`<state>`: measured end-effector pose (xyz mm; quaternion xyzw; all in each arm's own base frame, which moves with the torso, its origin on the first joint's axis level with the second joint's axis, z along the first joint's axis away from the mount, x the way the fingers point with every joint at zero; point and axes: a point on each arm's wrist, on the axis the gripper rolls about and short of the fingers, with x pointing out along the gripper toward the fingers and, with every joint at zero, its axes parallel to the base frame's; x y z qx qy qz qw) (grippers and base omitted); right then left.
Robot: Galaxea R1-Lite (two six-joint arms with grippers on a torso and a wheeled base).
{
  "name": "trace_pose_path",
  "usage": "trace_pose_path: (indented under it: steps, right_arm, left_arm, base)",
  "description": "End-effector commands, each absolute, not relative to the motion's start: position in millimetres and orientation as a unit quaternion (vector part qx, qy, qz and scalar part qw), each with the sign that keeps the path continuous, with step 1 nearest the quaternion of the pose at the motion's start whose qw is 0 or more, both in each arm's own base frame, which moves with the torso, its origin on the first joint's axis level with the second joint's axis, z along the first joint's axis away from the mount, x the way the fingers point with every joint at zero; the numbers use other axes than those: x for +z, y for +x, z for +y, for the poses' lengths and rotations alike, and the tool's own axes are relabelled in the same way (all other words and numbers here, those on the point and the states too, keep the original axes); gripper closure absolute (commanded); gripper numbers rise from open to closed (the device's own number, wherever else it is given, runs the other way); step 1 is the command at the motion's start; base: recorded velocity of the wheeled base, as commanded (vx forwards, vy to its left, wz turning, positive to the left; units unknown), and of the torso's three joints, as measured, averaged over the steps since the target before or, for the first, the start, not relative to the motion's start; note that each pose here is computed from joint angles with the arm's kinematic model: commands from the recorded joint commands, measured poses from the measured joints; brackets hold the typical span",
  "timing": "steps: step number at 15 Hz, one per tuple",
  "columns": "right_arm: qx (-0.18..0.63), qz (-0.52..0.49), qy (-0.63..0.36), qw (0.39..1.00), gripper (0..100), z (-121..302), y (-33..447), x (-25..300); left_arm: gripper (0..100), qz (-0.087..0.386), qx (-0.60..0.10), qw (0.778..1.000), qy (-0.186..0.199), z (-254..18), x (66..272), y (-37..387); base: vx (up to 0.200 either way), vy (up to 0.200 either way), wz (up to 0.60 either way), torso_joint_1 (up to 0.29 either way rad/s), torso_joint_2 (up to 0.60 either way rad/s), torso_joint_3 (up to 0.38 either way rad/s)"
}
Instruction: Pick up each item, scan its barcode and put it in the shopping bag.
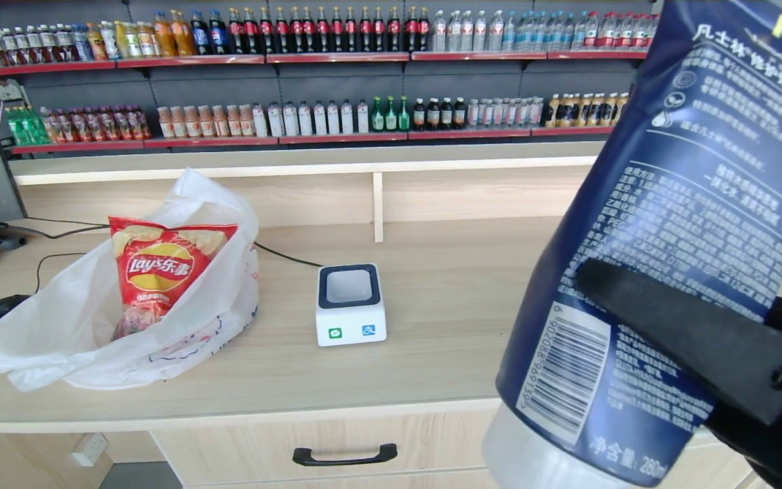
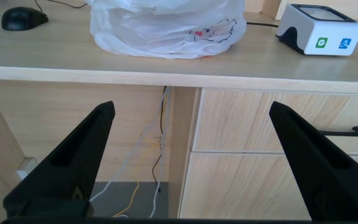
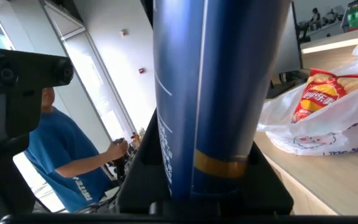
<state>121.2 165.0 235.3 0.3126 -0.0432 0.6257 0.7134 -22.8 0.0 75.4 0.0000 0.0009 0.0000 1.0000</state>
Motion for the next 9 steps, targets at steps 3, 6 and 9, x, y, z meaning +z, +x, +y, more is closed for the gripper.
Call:
trace_pose_path:
  steps: [3, 6, 9]
  right_arm:
    - [0.605, -0.042, 0.261, 0.752, 100, 165.4, 126.1, 225.0]
    - [0.554, -0.059, 0.209, 0.803, 100, 163.4, 142.2, 218.3]
    - [0.503, -0.063, 0.151, 0.849, 100, 155.5, 147.7, 201.7]
  left_arm:
    - [0, 0.001, 0.000, 1.000, 0.000, 0.0, 75.3, -22.8]
    - [0, 0.001, 0.000, 1.000, 0.000, 0.0, 75.3, -22.8]
    - [0, 0.001, 0.000, 1.000, 0.000, 0.0, 75.3, -22.8]
  base:
    - [0.000, 0.000, 0.00, 0.000, 0.00, 0.000]
    - [0.000, 0.000, 0.00, 0.000, 0.00, 0.000]
    - [0.000, 0.000, 0.00, 0.000, 0.00, 0.000]
